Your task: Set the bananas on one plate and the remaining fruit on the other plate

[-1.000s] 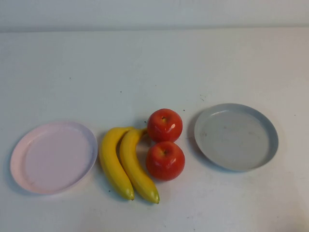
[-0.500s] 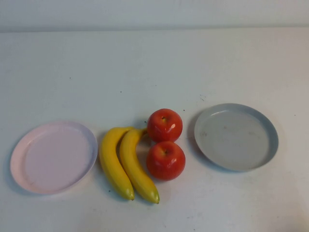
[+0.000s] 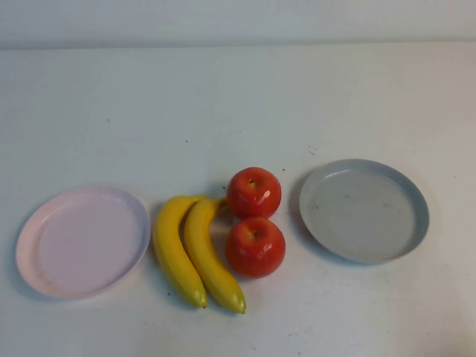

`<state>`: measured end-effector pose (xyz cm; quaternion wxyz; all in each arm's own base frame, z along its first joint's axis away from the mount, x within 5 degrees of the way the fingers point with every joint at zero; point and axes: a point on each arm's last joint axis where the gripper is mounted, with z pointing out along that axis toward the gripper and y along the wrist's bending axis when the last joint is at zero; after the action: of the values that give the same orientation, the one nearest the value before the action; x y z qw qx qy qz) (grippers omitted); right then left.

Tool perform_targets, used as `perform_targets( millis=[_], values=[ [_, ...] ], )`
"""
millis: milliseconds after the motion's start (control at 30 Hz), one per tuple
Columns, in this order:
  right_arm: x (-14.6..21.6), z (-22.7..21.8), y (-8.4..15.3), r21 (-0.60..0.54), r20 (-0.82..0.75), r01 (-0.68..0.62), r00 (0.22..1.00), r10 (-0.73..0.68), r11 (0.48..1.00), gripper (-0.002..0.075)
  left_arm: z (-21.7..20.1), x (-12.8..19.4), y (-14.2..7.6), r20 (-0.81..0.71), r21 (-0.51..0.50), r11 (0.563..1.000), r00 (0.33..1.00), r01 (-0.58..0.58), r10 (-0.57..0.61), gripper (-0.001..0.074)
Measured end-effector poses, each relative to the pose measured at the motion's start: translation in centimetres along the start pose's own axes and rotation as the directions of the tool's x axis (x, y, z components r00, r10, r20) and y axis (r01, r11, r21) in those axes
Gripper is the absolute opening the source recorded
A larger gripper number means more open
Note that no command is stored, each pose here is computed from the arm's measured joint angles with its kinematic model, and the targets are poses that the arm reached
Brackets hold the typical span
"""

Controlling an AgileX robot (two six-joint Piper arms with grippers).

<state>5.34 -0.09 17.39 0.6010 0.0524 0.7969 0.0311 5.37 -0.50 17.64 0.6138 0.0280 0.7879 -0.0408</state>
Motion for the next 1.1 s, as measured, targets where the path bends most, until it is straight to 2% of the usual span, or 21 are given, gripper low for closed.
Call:
perform_targets(
  millis=[100,167,267,333,500,533,633,700,733,833,967,1100],
  values=[
    [0.0,0.0,0.0,0.000,0.000,0.000,1.000,0.000,1.000,-0.0017,0.0,-0.4,-0.1,0.037,0.020,0.996,0.995,0.087,-0.088,0.0004],
    [0.0,0.0,0.0,0.000,0.000,0.000,1.000,0.000,1.000,-0.0017,0.0,-0.7,-0.3,0.067,0.046,0.978,0.976,0.203,-0.206,0.0004],
    [0.0,0.0,0.0,0.000,0.000,0.000,1.000,0.000,1.000,-0.0017,-0.1,-1.2,-0.4,0.107,0.095,0.916,0.911,0.390,-0.399,0.0004],
    [0.0,0.0,0.0,0.000,0.000,0.000,1.000,0.000,1.000,-0.0017,-0.1,-1.6,-0.4,0.129,0.123,0.872,0.863,0.475,-0.488,0.0004],
    [0.0,0.0,0.0,0.000,0.000,0.000,1.000,0.000,1.000,-0.0017,-0.3,-2.1,-0.4,0.173,0.164,0.826,0.808,0.540,-0.563,0.0004],
    [0.0,0.0,0.0,0.000,0.000,0.000,1.000,0.000,1.000,-0.0017,-0.3,-2.2,-0.4,0.169,0.170,0.810,0.793,0.561,-0.585,0.0004],
    [0.0,0.0,0.0,0.000,0.000,0.000,1.000,0.000,1.000,-0.0017,-0.5,-2.5,-0.6,0.114,0.189,0.720,0.714,0.667,-0.691,0.0004],
    [0.0,0.0,0.0,0.000,0.000,0.000,1.000,0.000,1.000,-0.0017,-0.8,-3.1,-0.7,0.083,0.187,0.706,0.705,0.683,-0.705,0.0004],
    [0.0,0.0,0.0,0.000,0.000,0.000,1.000,0.000,1.000,-0.0017,-1.0,-4.1,-0.9,0.050,0.176,0.710,0.714,0.682,-0.698,0.0004],
    [0.0,0.0,0.0,0.000,0.000,0.000,1.000,0.000,1.000,-0.0017,-1.9,-7.7,-1.5,-0.033,0.151,0.798,0.810,0.584,-0.586,0.0004],
    [0.0,0.0,0.0,0.000,0.000,0.000,1.000,0.000,1.000,-0.0017,-1.9,-11.2,-2.3,-0.176,0.150,0.878,0.886,0.455,-0.429,0.0004],
    [0.0,0.0,0.0,0.000,0.000,0.000,1.000,0.000,1.000,-0.0017,-0.7,-14.2,-3.1,-0.356,0.188,0.935,0.908,0.301,-0.221,0.0004]
  ],
)
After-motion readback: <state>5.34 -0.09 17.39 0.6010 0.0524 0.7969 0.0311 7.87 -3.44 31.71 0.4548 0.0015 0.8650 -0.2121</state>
